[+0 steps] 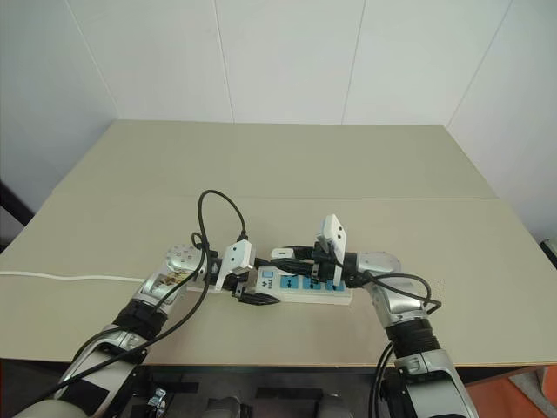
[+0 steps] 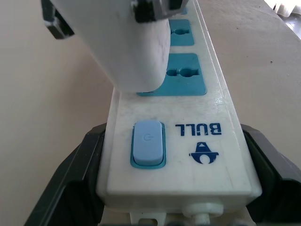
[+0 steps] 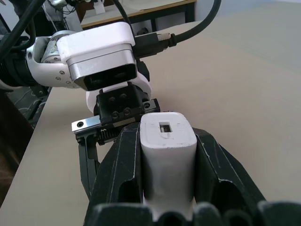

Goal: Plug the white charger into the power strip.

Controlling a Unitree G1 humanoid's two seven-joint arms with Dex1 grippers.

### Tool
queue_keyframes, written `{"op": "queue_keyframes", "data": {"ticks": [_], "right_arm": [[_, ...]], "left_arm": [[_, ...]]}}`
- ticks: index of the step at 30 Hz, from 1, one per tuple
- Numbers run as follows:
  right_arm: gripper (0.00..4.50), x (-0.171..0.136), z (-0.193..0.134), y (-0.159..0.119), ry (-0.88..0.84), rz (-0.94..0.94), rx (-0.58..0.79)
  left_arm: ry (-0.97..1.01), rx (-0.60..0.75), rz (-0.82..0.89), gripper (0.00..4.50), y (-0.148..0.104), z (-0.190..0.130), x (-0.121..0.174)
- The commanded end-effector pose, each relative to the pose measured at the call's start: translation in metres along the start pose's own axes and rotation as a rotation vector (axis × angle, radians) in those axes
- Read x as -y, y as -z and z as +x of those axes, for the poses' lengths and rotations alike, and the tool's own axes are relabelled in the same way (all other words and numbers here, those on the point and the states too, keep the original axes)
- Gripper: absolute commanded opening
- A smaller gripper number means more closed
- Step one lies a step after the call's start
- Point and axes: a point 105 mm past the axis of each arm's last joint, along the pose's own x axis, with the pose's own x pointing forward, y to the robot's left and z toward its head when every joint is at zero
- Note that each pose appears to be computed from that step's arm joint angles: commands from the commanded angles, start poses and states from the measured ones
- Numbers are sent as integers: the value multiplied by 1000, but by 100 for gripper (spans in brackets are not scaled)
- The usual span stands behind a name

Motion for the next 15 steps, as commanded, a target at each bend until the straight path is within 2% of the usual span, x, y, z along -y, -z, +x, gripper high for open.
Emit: {"op": "queue_keyframes", "data": {"ticks": [1,7,15], "right_arm": [[113,2,-4,1,5,-33,-3],[113,-1,-9,14,-12,-47,-51],[113,-4,-33,33,-9,-41,-138]], "left_arm": [[13,-71,-27,332,15,-3,5],[10,-76,-28,332,15,-5,4],[-7,-80,-34,332,16,-7,2]]}}
